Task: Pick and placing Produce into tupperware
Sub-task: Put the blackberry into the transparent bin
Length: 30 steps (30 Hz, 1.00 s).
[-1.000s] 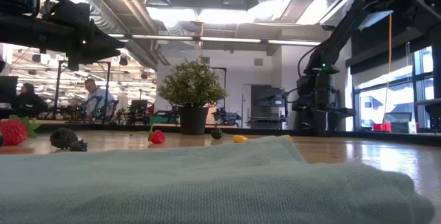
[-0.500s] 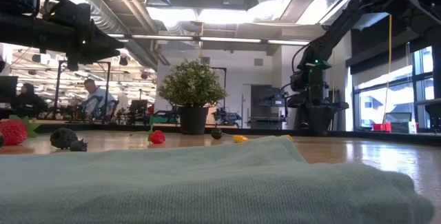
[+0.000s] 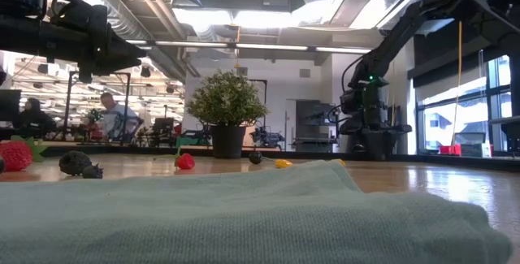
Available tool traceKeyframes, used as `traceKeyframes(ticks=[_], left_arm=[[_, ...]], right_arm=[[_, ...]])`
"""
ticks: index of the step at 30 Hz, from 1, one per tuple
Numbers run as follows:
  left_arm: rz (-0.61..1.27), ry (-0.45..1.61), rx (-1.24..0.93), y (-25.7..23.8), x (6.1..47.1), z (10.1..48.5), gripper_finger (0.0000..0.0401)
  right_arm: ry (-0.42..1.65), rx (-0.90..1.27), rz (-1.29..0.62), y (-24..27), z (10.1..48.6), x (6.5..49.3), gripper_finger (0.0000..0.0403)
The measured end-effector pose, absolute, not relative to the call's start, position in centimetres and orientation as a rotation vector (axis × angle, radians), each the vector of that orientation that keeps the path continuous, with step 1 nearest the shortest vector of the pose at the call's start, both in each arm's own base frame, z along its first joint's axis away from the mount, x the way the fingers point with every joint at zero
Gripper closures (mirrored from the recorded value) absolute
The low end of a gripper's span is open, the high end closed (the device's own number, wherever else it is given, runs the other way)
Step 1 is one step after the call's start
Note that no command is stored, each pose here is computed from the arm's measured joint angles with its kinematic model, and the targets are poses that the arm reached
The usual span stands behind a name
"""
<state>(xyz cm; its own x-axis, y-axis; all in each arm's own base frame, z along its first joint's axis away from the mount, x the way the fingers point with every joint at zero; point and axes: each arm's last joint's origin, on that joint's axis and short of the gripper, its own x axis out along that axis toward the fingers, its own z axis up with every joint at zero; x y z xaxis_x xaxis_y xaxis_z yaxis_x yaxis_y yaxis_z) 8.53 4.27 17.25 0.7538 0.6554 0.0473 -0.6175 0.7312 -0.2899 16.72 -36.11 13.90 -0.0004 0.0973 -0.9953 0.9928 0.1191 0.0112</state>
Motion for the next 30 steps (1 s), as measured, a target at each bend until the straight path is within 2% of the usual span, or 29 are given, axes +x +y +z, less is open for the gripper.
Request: traceKeyframes(ticks=[7,23,26,30], left_arm=[[0.704,-0.151,-0.265,4.27,8.53,17.25,0.0258],[0.704,-0.151,-0.265,4.27,8.53,17.26,0.0258],[0.704,-0.150,-0.264,4.27,8.53,17.24,0.0258],[0.705,-0.146,-0.254,4.27,8.53,17.25,0.0258]], right_arm=[[1.328,1.189,-1.071,-36.15,13.91,16.73,0.0213],[1.331,1.184,-1.065,-36.16,13.96,16.74,0.0374],[1.346,1.159,-1.039,-36.15,13.98,16.73,0.0393],[1.360,1.163,-1.038,-36.10,14.05,16.64,0.0396]])
